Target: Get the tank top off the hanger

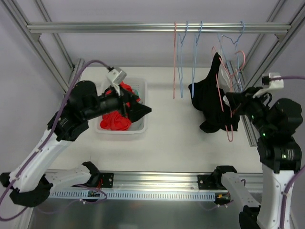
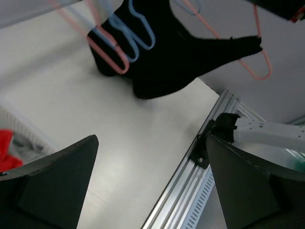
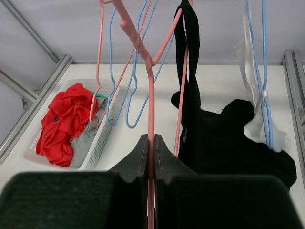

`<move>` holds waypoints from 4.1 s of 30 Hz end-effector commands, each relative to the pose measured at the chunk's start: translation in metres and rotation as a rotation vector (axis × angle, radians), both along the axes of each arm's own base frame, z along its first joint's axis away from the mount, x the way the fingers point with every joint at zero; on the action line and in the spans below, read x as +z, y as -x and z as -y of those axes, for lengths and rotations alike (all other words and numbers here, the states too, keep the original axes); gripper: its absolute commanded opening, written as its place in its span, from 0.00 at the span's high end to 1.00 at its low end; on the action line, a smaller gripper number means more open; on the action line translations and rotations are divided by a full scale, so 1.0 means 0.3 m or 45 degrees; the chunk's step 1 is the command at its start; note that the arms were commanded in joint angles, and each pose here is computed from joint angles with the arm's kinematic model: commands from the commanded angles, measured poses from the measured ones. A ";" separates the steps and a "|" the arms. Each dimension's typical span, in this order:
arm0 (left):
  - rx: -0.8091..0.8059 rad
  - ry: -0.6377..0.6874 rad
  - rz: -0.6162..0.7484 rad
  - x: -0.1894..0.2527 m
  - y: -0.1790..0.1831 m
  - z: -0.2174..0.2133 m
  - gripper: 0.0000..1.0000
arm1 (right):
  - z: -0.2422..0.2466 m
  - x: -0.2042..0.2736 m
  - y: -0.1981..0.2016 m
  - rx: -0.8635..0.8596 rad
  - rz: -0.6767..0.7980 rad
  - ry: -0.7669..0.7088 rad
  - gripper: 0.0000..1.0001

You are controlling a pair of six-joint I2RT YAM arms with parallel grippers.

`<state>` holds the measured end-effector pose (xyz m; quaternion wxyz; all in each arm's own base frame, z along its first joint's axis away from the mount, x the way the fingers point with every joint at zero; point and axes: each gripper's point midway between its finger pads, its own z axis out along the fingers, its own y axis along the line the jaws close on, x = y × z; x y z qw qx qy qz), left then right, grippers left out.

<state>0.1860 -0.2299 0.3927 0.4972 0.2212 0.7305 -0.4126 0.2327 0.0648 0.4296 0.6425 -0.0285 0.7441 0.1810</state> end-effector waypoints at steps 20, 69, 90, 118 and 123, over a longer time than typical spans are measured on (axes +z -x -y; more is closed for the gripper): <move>-0.495 0.047 0.427 0.296 -0.080 0.826 0.19 | -0.078 0.127 0.639 0.221 0.061 -0.142 1.00; -0.533 0.093 0.110 -0.227 0.186 0.513 1.00 | -0.049 0.531 0.583 0.439 1.532 -0.625 1.00; -0.071 -0.207 -0.136 -0.592 0.029 0.417 0.34 | -0.012 0.008 0.098 -0.060 0.146 -0.033 1.00; -0.187 -0.345 -0.216 -0.682 0.195 0.329 0.01 | -0.165 0.002 -0.572 0.009 -0.121 -0.176 1.00; -0.169 -0.385 -0.198 -0.676 0.172 0.398 0.01 | -0.146 -0.043 -0.586 0.017 -0.177 -0.211 1.00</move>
